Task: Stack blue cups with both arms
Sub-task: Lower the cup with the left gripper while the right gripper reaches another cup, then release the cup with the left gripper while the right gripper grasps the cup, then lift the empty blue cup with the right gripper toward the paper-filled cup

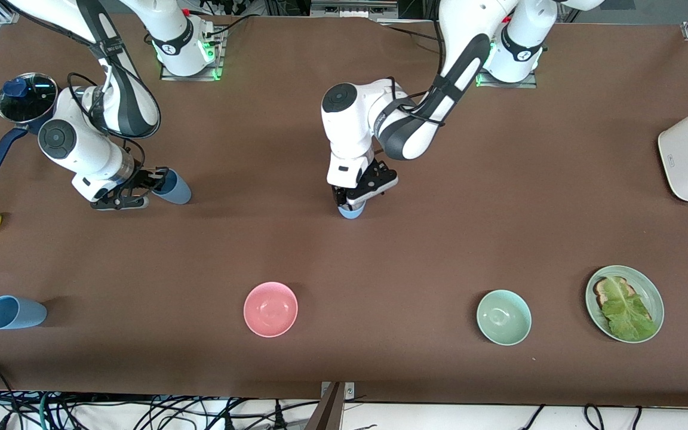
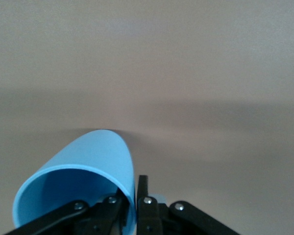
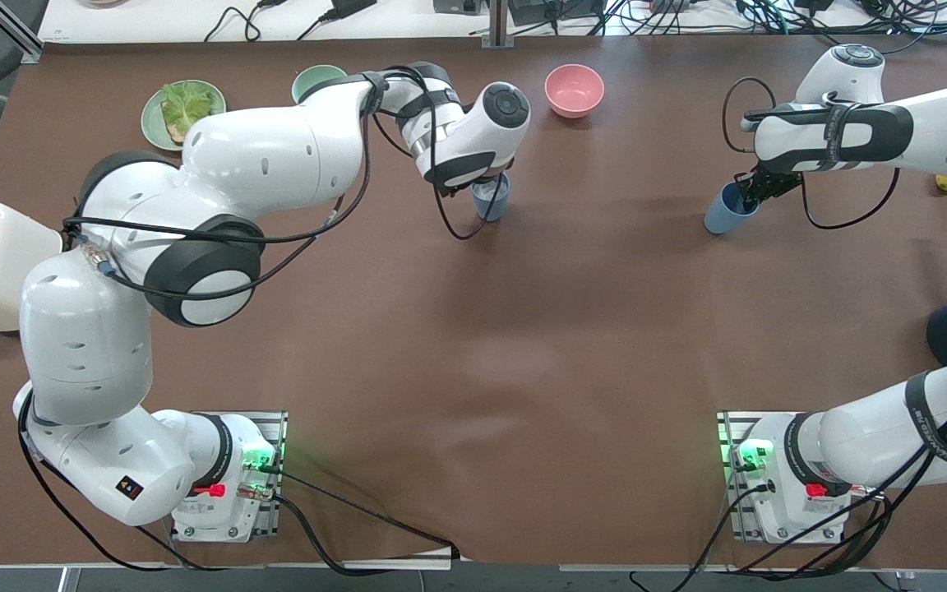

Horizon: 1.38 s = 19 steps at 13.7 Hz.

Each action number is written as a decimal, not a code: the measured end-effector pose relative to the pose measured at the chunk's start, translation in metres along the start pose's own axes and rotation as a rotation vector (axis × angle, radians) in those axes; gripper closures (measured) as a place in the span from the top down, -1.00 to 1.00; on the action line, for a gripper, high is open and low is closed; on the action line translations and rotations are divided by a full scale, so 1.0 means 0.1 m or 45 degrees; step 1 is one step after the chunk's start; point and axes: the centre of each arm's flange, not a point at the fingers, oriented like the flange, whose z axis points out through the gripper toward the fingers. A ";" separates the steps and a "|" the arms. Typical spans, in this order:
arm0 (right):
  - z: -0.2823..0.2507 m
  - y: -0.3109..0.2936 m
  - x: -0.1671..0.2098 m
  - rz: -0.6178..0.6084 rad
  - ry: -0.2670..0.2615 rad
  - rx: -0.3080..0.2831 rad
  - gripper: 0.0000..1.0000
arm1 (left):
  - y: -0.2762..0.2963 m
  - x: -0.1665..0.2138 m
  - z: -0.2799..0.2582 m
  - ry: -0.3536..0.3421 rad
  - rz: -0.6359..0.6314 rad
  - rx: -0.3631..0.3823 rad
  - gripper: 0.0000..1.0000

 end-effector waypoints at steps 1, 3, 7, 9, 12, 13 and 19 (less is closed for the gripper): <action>-0.03 0.00 0.01 -0.001 0.009 0.000 -0.90 | -0.08 0.05 -0.06 0.005 0.033 -0.017 1.00; -0.11 0.00 0.04 -0.002 0.030 0.000 -0.90 | -0.27 0.09 -0.23 0.021 0.089 -0.031 1.00; -0.68 -0.01 0.21 -0.003 -0.029 0.009 -0.90 | -0.59 0.07 -0.76 -0.003 0.198 -0.033 1.00; -1.17 -0.01 0.32 -0.004 -0.072 0.014 -0.90 | -0.86 0.36 -1.09 -0.117 0.344 0.028 1.00; -1.76 -0.04 0.39 -0.004 -0.109 0.022 -0.90 | -1.63 1.36 -1.51 -0.239 0.524 0.023 1.00; -1.88 -0.11 0.40 0.002 -0.116 0.027 -0.90 | -1.92 1.69 -1.62 -0.266 0.573 0.023 1.00; -2.01 -1.07 0.36 0.151 -0.146 0.104 -0.90 | -3.39 3.13 -1.89 -0.362 0.747 -0.081 1.00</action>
